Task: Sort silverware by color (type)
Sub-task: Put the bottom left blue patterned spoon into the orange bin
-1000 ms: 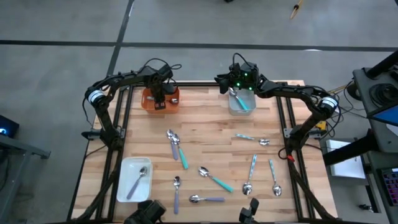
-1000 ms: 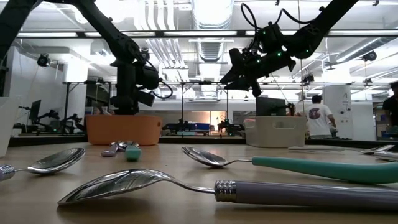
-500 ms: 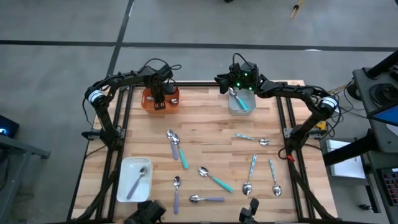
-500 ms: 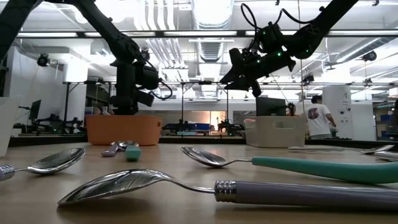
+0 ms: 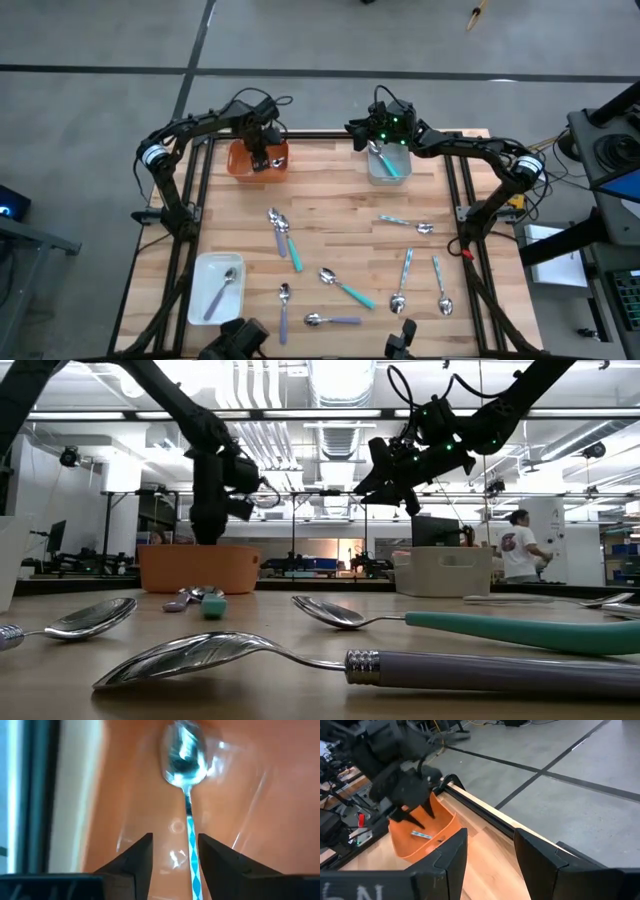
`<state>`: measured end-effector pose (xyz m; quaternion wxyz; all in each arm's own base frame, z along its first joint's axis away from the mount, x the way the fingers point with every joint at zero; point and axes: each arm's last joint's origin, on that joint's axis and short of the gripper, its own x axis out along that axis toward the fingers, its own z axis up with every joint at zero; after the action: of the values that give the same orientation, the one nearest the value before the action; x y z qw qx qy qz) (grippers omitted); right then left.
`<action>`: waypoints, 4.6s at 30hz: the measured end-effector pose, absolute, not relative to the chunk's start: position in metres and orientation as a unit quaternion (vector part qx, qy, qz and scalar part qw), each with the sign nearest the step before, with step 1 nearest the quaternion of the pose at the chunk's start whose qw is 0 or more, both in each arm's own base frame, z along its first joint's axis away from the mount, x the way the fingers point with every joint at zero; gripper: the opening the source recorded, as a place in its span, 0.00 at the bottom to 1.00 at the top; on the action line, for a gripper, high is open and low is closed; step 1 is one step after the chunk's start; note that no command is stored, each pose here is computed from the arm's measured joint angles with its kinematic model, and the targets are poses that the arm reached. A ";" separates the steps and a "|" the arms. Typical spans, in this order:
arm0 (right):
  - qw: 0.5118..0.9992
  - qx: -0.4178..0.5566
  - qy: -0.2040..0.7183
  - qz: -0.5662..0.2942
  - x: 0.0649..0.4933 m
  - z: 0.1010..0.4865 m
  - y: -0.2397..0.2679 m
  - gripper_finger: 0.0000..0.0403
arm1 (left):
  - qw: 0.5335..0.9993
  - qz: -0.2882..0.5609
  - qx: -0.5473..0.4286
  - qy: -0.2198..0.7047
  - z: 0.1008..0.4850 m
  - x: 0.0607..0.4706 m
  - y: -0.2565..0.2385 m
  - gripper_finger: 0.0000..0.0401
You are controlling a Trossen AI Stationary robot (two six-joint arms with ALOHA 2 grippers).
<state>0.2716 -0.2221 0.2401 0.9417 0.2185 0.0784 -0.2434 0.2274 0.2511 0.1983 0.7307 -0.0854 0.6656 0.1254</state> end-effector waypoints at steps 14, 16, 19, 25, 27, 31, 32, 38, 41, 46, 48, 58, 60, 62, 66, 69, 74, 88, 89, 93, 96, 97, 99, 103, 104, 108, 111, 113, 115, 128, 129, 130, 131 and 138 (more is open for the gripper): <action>0.960 0.241 0.111 -0.087 0.283 0.257 -0.177 0.37 | 0.879 0.143 -0.121 0.437 0.280 0.255 0.198 0.31; 0.959 0.242 0.126 -0.070 0.287 0.258 -0.165 0.36 | 0.894 0.135 -0.110 0.413 0.285 0.258 0.180 0.31; 0.960 0.241 0.138 -0.043 0.293 0.261 -0.146 0.35 | 0.908 0.114 -0.102 0.389 0.286 0.260 0.152 0.31; 0.960 0.246 0.135 -0.002 0.301 0.278 -0.118 0.33 | 0.920 0.088 -0.098 0.370 0.282 0.257 0.099 0.31; 0.958 0.250 0.143 0.003 0.305 0.283 -0.108 0.32 | 0.918 0.089 -0.091 0.376 0.278 0.254 0.082 0.31; 0.956 0.247 0.162 -0.010 0.317 0.290 -0.091 0.31 | 0.917 0.073 -0.070 0.386 0.268 0.249 0.055 0.31; 0.955 0.245 0.168 -0.019 0.320 0.292 -0.088 0.31 | 0.917 0.069 -0.068 0.387 0.265 0.247 0.049 0.31; 0.936 0.246 0.240 -0.076 0.335 0.304 -0.066 0.31 | 0.932 0.021 -0.059 0.358 0.254 0.243 0.017 0.31; 0.926 0.246 0.275 -0.077 0.341 0.304 -0.053 0.31 | 0.951 -0.003 -0.048 0.306 0.251 0.246 0.006 0.31; 0.896 0.287 0.329 -0.077 0.350 0.298 -0.032 0.30 | 0.968 -0.025 -0.049 0.247 0.251 0.248 -0.005 0.31; 0.880 0.309 0.351 -0.081 0.351 0.295 -0.022 0.31 | 0.967 -0.030 -0.052 0.246 0.252 0.246 -0.008 0.31; 0.750 0.370 0.533 -0.127 0.326 0.256 0.059 0.29 | 0.965 -0.058 -0.056 0.249 0.249 0.238 -0.023 0.31; 0.720 0.380 0.562 -0.148 0.319 0.250 0.077 0.28 | 0.965 -0.063 -0.054 0.248 0.249 0.238 -0.026 0.31; 0.695 0.384 0.583 -0.169 0.311 0.244 0.092 0.27 | 0.966 -0.067 -0.054 0.246 0.251 0.239 -0.027 0.31; 0.670 0.394 0.601 -0.186 0.301 0.239 0.121 0.25 | 0.966 -0.069 -0.053 0.244 0.251 0.239 -0.028 0.31; 0.656 0.405 0.606 -0.195 0.294 0.236 0.138 0.23 | 0.966 -0.069 -0.052 0.244 0.251 0.239 -0.028 0.31; 0.629 0.421 0.612 -0.230 0.280 0.227 0.154 0.23 | 0.966 -0.070 -0.050 0.245 0.250 0.239 -0.028 0.31; 0.574 0.370 0.655 -0.325 0.240 0.168 0.138 0.22 | 0.964 -0.068 -0.049 0.252 0.249 0.239 -0.028 0.31; 0.569 0.366 0.657 -0.333 0.237 0.164 0.135 0.22 | 0.964 -0.068 -0.049 0.252 0.249 0.240 -0.028 0.31; 0.555 0.362 0.662 -0.350 0.227 0.153 0.124 0.22 | 0.965 -0.069 -0.044 0.251 0.249 0.240 -0.028 0.31; 0.551 0.364 0.661 -0.356 0.222 0.152 0.118 0.22 | 0.965 -0.070 -0.036 0.251 0.249 0.240 -0.028 0.31; 0.551 0.367 0.659 -0.356 0.221 0.152 0.116 0.22 | 0.965 -0.070 -0.036 0.250 0.249 0.240 -0.028 0.31; 0.548 0.376 0.654 -0.362 0.218 0.152 0.112 0.22 | 0.965 -0.070 -0.035 0.250 0.249 0.240 -0.028 0.31; 0.532 0.399 0.635 -0.393 0.210 0.152 0.106 0.24 | 0.965 -0.071 -0.029 0.250 0.249 0.240 -0.028 0.31; 0.530 0.403 0.632 -0.397 0.208 0.152 0.105 0.25 | 0.965 -0.072 -0.027 0.250 0.248 0.240 -0.028 0.31; 0.525 0.416 0.623 -0.403 0.203 0.154 0.102 0.31 | 0.966 -0.074 -0.016 0.249 0.249 0.240 -0.028 0.31; 0.528 0.424 0.618 -0.399 0.201 0.158 0.101 0.36 | 0.966 -0.077 -0.007 0.248 0.249 0.240 -0.028 0.31; 0.531 0.429 0.613 -0.397 0.200 0.161 0.101 0.39 | 0.966 -0.079 0.001 0.247 0.249 0.240 -0.028 0.31; 0.540 0.431 0.601 -0.402 0.201 0.162 0.100 0.42 | 0.966 -0.080 0.007 0.246 0.249 0.240 -0.028 0.31; 0.571 0.447 0.551 -0.413 0.212 0.146 0.103 0.49 | 0.966 -0.087 0.083 0.230 0.250 0.241 -0.027 0.31; 0.571 0.447 0.551 -0.413 0.213 0.144 0.103 0.49 | 0.965 -0.088 0.089 0.229 0.250 0.241 -0.027 0.31; 0.571 0.447 0.551 -0.412 0.214 0.143 0.103 0.49 | 0.965 -0.089 0.095 0.229 0.250 0.241 -0.027 0.31; 0.572 0.447 0.551 -0.412 0.215 0.141 0.104 0.49 | 0.964 -0.091 0.102 0.228 0.250 0.241 -0.027 0.31; 0.568 0.443 0.550 -0.423 0.219 0.133 0.102 0.47 | 0.961 -0.096 0.123 0.227 0.250 0.241 -0.027 0.31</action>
<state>0.2192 0.1023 0.1331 0.5677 0.4429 0.5499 -0.4232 0.2410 -0.0270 0.2503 0.9612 0.1235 0.2268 -0.0965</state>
